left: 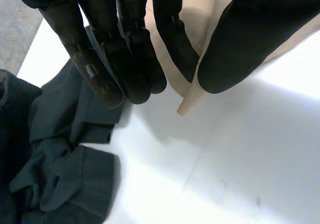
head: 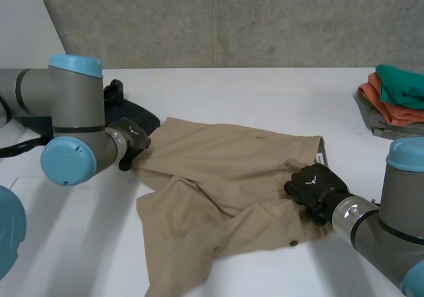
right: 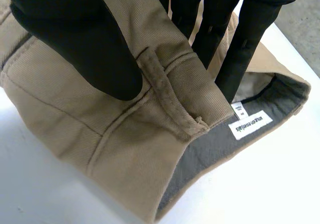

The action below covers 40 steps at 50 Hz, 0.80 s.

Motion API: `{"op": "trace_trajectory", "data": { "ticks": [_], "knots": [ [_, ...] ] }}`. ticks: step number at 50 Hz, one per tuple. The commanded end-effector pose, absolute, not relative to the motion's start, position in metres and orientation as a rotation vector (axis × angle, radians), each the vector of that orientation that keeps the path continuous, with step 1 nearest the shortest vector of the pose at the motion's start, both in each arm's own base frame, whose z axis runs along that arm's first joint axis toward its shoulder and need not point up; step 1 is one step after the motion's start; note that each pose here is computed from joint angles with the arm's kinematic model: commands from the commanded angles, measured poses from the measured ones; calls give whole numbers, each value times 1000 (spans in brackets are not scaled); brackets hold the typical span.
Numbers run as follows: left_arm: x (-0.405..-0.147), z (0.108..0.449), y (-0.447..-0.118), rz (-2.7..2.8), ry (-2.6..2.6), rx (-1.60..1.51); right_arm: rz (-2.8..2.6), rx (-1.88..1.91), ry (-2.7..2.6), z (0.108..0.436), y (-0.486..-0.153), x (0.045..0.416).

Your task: Fold the laundry.

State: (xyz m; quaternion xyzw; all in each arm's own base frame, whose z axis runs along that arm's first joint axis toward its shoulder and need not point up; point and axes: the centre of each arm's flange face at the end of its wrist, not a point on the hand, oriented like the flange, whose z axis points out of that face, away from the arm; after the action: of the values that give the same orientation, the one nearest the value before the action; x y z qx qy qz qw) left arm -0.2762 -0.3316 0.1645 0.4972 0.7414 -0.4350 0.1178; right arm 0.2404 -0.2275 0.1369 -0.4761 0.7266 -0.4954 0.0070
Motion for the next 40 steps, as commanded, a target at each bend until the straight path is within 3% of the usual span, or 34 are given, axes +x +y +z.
{"op": "trace_trajectory", "data": {
  "ticks": [1, 13, 19, 33, 40],
  "knots": [
    [-281, 158, -333, -1257, 2161, 1456, -1556, -1501, 2262, 138, -223, 243],
    [-271, 224, -329, -1472, 2233, 1218, -1690, -1456, 2180, 159, -230, 253],
    [-265, 242, -293, -1531, 2417, 1131, -1729, -1348, 2161, 167, -242, 263],
    [-246, 209, -182, -1249, 2964, 994, -1723, -1142, 2243, 163, -258, 273],
    [-243, 190, -164, -1109, 3090, 886, -1740, -1134, 2237, 165, -259, 272]
  ]
}}
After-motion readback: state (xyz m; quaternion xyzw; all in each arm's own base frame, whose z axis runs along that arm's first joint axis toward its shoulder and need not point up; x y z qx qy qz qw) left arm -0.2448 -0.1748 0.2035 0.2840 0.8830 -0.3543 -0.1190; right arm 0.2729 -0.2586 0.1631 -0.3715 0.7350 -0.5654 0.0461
